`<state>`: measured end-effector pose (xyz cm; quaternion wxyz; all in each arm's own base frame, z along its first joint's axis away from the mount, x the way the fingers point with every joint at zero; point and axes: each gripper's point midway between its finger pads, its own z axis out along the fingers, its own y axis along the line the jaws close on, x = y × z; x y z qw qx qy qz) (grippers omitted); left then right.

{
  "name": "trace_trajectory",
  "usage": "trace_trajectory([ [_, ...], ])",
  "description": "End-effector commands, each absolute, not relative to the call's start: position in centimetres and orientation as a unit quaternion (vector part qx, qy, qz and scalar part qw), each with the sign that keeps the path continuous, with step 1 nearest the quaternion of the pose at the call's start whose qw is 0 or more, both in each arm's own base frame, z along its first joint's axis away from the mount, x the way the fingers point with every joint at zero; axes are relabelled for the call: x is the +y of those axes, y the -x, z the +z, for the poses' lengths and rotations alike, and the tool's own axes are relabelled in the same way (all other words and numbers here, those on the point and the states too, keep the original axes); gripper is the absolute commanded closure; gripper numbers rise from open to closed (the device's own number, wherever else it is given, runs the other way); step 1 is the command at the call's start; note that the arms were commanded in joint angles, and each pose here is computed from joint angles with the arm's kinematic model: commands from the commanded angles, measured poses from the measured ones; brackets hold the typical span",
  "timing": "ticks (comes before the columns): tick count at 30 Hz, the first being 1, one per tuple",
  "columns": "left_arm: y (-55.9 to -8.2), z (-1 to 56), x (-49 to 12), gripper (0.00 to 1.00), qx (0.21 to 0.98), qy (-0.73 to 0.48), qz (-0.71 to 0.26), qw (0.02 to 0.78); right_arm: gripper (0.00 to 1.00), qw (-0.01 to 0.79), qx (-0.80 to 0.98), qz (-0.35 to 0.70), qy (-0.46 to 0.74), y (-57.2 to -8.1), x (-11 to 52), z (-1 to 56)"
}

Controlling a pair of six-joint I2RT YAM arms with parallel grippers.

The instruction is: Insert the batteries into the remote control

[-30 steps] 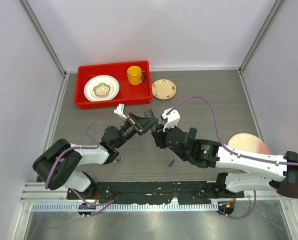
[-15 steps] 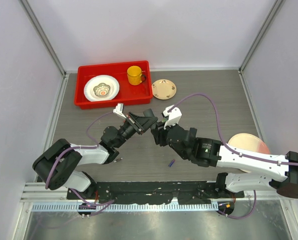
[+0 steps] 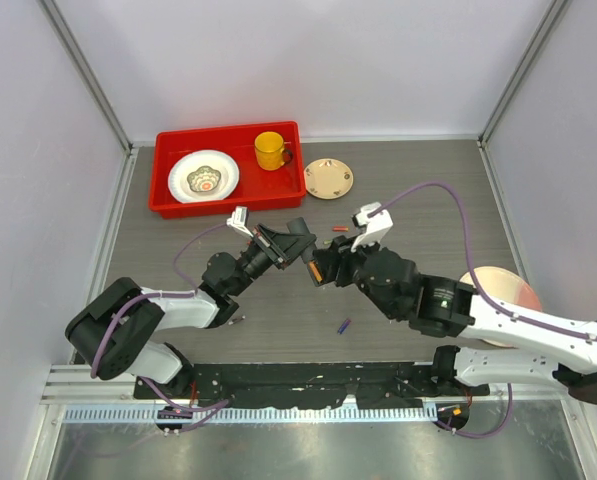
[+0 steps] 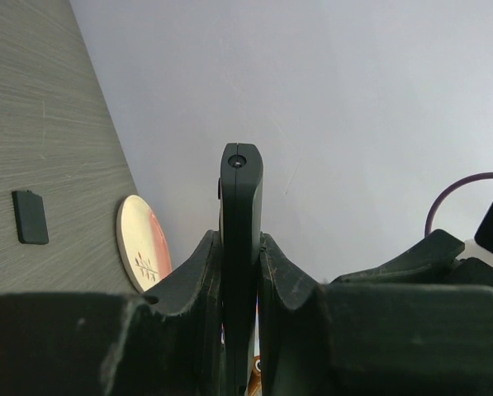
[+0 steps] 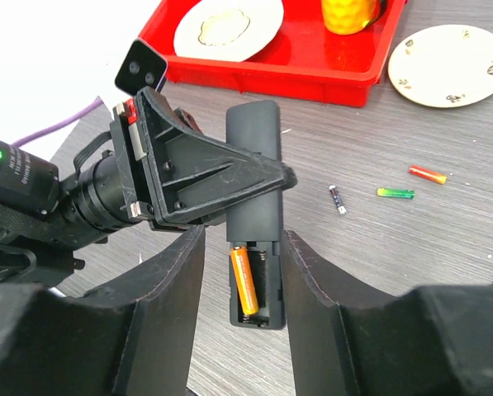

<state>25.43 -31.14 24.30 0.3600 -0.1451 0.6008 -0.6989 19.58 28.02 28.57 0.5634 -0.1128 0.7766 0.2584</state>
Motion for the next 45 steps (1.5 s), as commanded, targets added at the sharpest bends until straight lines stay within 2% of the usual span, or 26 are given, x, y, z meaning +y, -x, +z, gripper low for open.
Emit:
trace_trajectory([
  [1, -23.8, 31.1, -29.5, 1.00, 0.490, 0.105, -0.763, 0.409, 0.52, 0.567, 0.776, 0.271, 0.055, -19.7, 25.5, 29.7],
  [11, -22.3, 33.4, -29.8, 1.00, 0.471, 0.060, -0.783, 0.401, 0.47, 0.501, 0.796, 0.339, 0.036, -19.3, 25.3, 27.7],
  [15, -21.8, 34.0, -29.8, 1.00, 0.467, 0.046, -0.788, 0.398, 0.44, 0.450, 0.792, 0.411, 0.043, -18.7, 26.0, 27.4],
  [28, -21.4, 34.7, -30.1, 1.00, 0.462, 0.034, -0.796, 0.390, 0.37, 0.382, 0.741, 0.550, 0.048, -18.0, 28.0, 28.4],
  [37, -21.2, 35.2, -30.0, 1.00, 0.456, 0.029, -0.799, 0.390, 0.37, 0.355, 0.734, 0.576, 0.057, -17.7, 28.7, 27.7],
  [45, -21.1, 35.4, -29.9, 1.00, 0.453, 0.029, -0.801, 0.390, 0.41, 0.344, 0.739, 0.576, 0.062, -17.8, 29.0, 26.7],
])
